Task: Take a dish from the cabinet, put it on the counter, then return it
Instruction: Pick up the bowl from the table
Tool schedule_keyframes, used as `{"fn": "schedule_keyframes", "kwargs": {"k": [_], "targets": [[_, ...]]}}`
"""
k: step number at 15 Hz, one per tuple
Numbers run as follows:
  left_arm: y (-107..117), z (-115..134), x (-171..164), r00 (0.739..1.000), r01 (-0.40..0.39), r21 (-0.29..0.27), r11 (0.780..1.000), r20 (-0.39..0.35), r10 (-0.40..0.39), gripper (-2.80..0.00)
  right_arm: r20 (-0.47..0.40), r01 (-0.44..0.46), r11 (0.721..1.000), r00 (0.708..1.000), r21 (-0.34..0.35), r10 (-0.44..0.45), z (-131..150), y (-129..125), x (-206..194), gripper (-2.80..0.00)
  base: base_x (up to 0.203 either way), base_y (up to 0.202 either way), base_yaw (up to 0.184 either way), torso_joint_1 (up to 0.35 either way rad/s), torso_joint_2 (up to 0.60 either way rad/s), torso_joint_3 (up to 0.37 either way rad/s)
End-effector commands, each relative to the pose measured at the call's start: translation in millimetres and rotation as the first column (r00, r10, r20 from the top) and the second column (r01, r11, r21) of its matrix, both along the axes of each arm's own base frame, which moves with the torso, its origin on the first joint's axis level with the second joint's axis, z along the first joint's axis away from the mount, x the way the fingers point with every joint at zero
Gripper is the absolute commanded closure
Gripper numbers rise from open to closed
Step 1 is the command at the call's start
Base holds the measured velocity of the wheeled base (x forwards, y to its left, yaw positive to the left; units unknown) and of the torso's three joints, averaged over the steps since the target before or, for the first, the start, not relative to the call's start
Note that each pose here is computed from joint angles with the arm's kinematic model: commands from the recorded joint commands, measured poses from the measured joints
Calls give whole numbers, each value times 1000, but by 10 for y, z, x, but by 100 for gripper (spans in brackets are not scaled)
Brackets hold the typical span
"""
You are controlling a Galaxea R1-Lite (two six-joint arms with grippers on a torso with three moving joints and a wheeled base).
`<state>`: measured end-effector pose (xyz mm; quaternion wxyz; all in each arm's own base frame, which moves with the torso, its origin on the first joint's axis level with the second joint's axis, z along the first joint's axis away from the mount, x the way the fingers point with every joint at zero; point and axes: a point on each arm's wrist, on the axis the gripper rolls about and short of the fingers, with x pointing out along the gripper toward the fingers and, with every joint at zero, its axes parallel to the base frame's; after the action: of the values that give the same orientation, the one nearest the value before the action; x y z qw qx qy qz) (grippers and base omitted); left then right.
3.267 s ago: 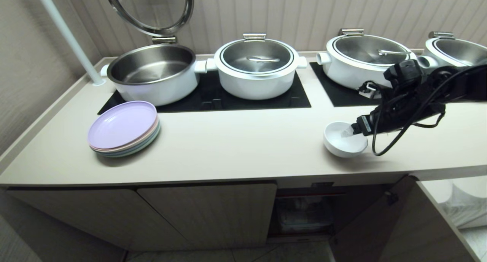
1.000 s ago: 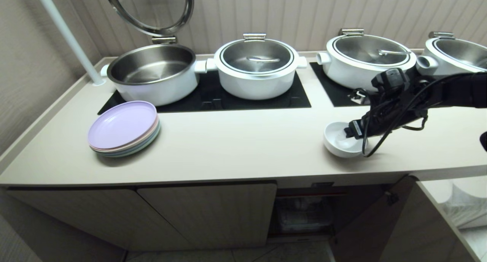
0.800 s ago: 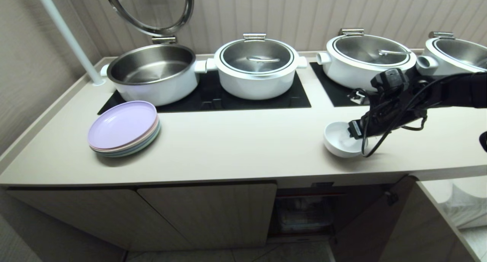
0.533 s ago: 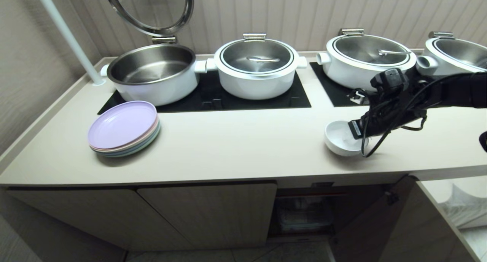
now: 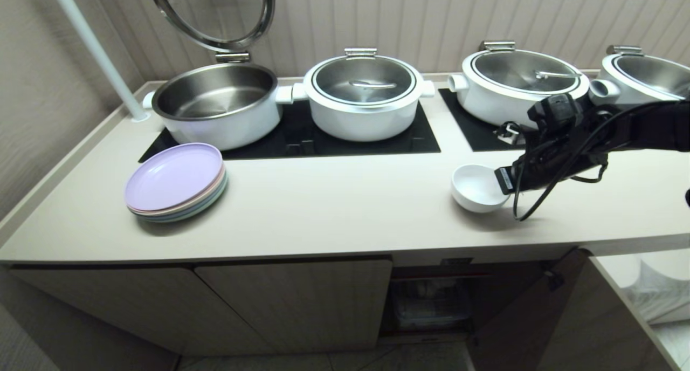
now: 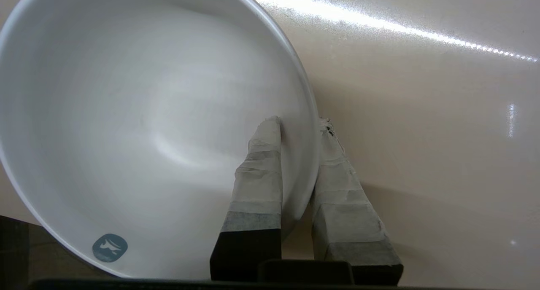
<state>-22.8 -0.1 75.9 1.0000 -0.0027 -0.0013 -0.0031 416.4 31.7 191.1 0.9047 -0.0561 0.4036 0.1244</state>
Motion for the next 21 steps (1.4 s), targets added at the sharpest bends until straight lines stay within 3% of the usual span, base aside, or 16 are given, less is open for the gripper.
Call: {"fn": "schedule_keyframes", "kwargs": {"k": [1,21], "targets": [[0,-1,0,1000,0,-1,1000,0,0,0,-9,-1,1000,1000,-1,1,-6,-6,-16,0,0,0,0,0,0,0],[0,-1,0,1000,0,-1,1000,0,0,0,-54,137,985,990,109,-132,87,-55,-462,0,0,0,0,0,0,0]]}}
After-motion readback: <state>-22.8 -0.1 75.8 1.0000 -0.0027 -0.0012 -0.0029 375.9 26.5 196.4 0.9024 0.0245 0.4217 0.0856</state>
